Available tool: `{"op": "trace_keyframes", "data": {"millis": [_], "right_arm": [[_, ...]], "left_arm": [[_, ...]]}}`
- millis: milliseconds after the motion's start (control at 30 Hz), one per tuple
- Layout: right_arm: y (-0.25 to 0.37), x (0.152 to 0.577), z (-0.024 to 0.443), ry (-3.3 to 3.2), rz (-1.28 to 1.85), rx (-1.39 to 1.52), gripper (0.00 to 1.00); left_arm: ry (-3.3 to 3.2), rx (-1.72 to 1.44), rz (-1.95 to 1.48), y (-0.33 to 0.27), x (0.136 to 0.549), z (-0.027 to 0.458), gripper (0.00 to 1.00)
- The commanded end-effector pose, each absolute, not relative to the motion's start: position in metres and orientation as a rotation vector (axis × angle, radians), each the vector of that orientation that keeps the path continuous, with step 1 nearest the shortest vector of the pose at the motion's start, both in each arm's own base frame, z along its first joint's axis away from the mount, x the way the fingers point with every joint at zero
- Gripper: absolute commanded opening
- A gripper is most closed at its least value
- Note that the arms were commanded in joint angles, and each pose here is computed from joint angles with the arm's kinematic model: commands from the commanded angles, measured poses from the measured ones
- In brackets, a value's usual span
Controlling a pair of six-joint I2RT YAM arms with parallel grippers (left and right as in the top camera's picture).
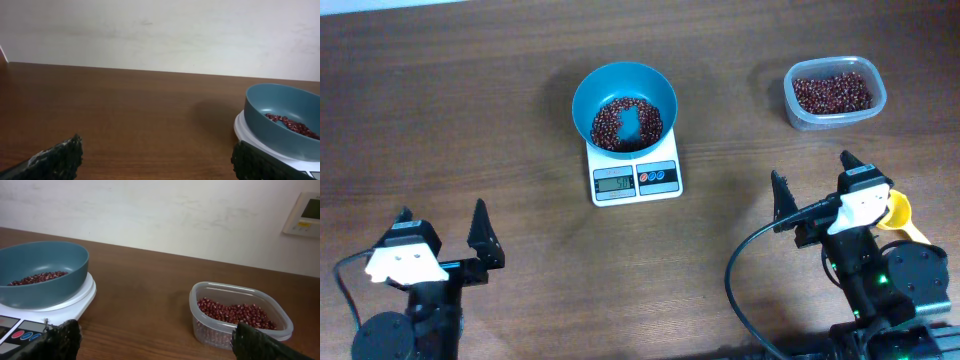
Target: Scoop item into bowl and weigh 50g on scale
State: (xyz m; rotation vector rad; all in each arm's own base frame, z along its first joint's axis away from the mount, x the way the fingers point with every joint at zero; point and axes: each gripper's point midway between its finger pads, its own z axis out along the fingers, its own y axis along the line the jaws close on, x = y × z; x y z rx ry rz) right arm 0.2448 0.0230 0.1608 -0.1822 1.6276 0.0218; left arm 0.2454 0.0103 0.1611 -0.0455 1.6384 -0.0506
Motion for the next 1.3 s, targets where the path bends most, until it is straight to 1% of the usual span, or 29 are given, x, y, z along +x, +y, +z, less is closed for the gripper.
{"op": "trace_keyframes", "data": {"millis": [0, 300, 533, 1267], "right_arm": [[0.0236, 0.2448, 0.1583, 1.629, 0.031, -0.174, 0.99], [0.0236, 0.2448, 0.1583, 1.629, 0.031, -0.174, 0.99], [0.0236, 0.2448, 0.1583, 1.629, 0.031, -0.174, 0.99], [0.0236, 0.2448, 0.1583, 1.629, 0.031, -0.174, 0.99]], "left_arm": [[1.640, -0.062, -0.049, 0.0118, 0.2452, 0.1588, 0.99], [1.641, 0.013, 0.030, 0.0128, 0.2452, 0.1586, 0.99], [1.640, -0.058, -0.065, 0.0096, 0.2452, 0.1588, 0.99], [1.633, -0.051, -0.071, 0.0083, 0.2453, 0.1605, 0.99]]}}
